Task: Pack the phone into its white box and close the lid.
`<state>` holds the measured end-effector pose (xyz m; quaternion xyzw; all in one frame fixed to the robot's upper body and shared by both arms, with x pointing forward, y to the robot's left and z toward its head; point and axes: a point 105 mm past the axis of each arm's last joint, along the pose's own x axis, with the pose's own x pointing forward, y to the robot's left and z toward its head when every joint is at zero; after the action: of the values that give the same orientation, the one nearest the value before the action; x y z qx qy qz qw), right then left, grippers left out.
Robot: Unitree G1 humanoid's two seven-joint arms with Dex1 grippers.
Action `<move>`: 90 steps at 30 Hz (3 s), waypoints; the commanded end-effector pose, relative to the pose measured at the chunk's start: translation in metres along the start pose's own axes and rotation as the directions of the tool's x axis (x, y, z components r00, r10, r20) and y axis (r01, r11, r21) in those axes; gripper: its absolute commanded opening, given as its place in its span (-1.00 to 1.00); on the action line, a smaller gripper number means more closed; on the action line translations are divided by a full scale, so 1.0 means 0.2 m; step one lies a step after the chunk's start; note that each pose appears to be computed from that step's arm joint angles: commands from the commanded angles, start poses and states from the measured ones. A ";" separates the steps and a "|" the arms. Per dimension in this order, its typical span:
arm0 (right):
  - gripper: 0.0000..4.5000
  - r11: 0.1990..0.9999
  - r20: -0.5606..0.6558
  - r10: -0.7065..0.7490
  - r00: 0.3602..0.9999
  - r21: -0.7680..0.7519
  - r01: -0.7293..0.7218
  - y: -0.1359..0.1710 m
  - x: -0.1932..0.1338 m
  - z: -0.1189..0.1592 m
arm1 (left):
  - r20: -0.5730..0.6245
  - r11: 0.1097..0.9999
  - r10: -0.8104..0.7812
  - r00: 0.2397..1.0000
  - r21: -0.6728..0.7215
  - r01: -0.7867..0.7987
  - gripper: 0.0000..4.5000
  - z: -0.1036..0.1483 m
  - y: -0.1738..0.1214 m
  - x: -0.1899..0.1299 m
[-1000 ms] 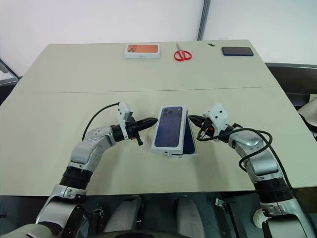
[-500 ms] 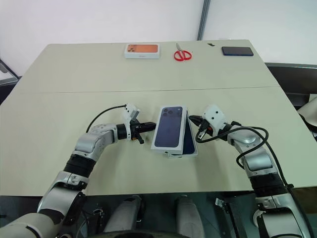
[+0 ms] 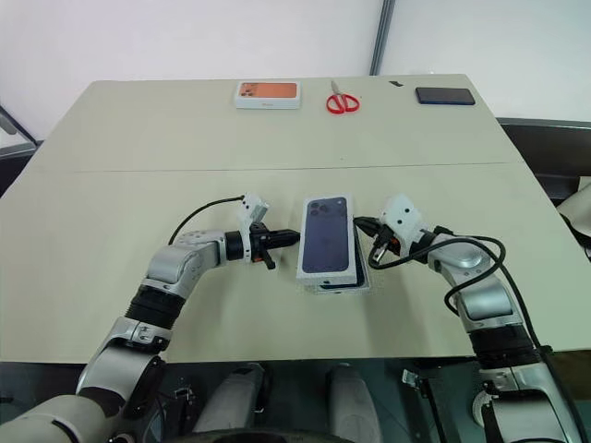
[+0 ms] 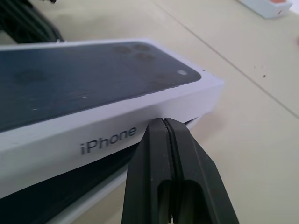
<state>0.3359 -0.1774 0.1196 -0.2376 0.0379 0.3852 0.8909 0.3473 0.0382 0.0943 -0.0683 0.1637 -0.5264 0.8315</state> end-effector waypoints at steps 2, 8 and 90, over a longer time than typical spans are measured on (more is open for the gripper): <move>-0.99 0.999 0.038 0.029 0.999 -0.037 -0.027 0.01 -0.01 0.07 | 0.052 0.996 -0.064 0.997 0.063 0.060 -1.00 0.12 -0.08 0.03; -0.99 0.998 0.023 0.047 0.999 -0.043 -0.046 0.03 -0.03 0.05 | 0.035 0.995 -0.079 0.996 0.060 0.077 -1.00 0.10 -0.11 0.03; -0.99 0.988 -0.046 0.069 0.997 -0.133 -0.074 0.10 0.18 0.05 | 0.051 0.991 0.044 0.998 0.128 -0.050 -1.00 0.09 0.04 0.08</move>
<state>0.3469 -0.1391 0.1153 -0.3042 0.0334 0.4095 0.8595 0.3683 0.0246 0.1092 -0.0331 0.1084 -0.5145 0.8499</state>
